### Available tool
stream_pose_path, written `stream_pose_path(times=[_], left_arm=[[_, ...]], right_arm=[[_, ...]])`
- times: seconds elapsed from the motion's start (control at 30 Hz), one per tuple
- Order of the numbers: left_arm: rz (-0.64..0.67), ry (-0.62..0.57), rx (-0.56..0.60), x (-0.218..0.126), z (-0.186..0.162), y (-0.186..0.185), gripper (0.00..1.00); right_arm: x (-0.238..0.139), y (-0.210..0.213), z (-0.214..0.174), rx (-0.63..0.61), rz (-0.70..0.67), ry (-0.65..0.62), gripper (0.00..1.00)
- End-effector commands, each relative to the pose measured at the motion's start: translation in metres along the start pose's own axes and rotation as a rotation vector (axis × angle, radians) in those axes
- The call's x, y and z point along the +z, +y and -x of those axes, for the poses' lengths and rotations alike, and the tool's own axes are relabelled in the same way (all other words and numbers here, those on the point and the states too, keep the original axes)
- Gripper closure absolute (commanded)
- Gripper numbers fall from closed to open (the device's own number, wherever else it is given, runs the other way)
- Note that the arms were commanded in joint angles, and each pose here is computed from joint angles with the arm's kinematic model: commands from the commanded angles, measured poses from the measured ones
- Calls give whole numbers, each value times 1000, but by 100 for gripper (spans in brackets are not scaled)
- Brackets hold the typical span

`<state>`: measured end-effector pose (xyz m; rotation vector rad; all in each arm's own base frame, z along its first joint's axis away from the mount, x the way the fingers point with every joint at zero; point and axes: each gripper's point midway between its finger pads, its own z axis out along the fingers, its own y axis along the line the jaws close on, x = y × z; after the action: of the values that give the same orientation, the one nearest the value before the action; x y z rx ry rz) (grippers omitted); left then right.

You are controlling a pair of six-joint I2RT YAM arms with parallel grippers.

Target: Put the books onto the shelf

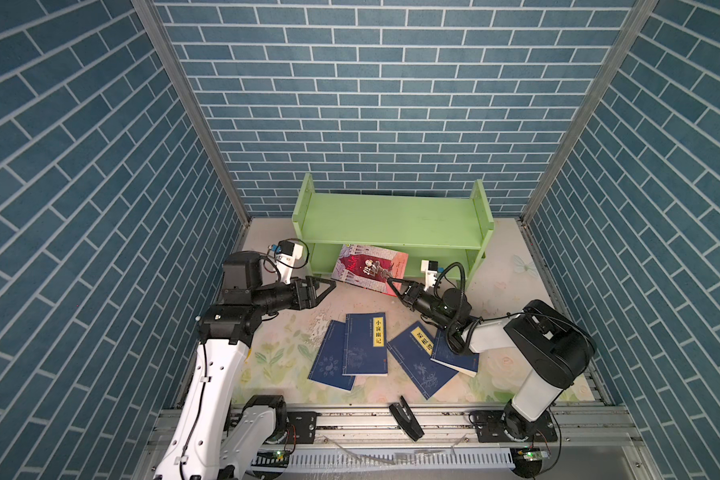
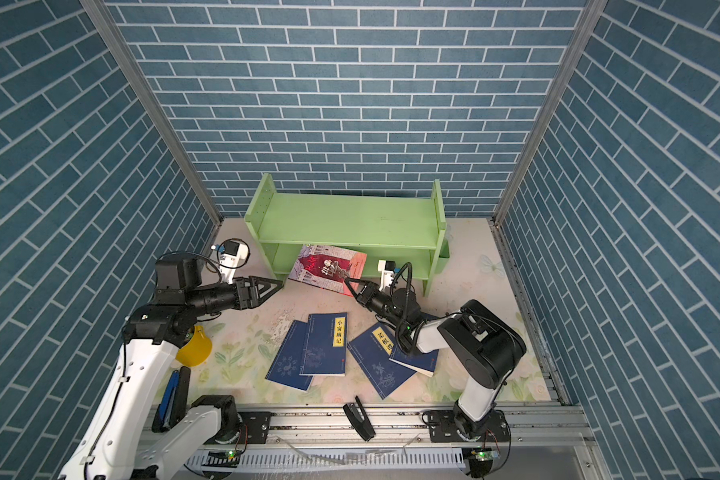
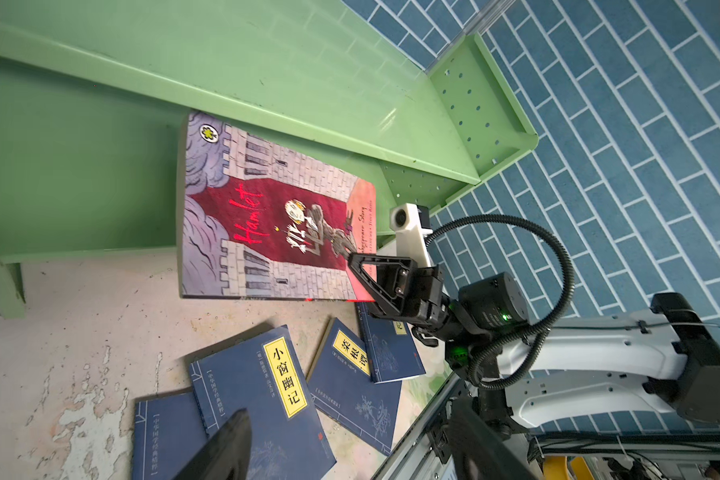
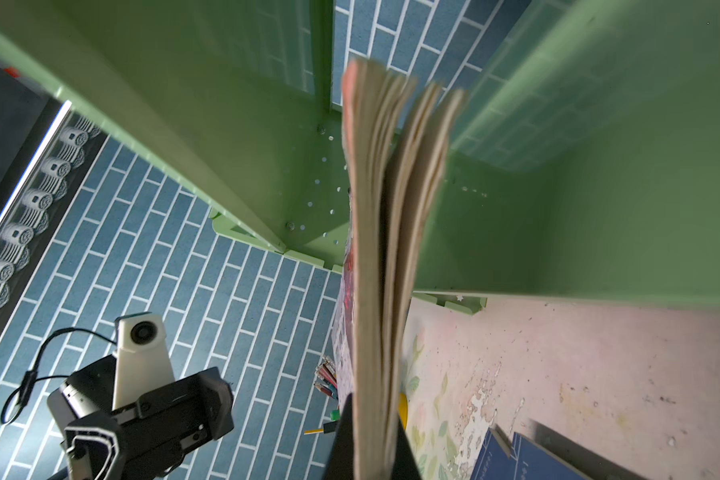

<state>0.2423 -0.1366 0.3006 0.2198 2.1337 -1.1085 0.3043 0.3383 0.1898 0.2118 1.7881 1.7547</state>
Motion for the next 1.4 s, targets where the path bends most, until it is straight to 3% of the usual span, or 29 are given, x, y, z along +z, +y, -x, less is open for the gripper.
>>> stream_pose_path(times=[0.0,0.83,1.37], left_arm=[[-29,7,33,-3,-2,-7,24],[-56,-20,-16,9,6,3,23],[-43,-3,-34,14,0,12,23]], right_arm=[[10,12,9,30,59,-11,100],[62,-7,11,87,-22,124,100],[75,-12,25,106,-53,120,100]])
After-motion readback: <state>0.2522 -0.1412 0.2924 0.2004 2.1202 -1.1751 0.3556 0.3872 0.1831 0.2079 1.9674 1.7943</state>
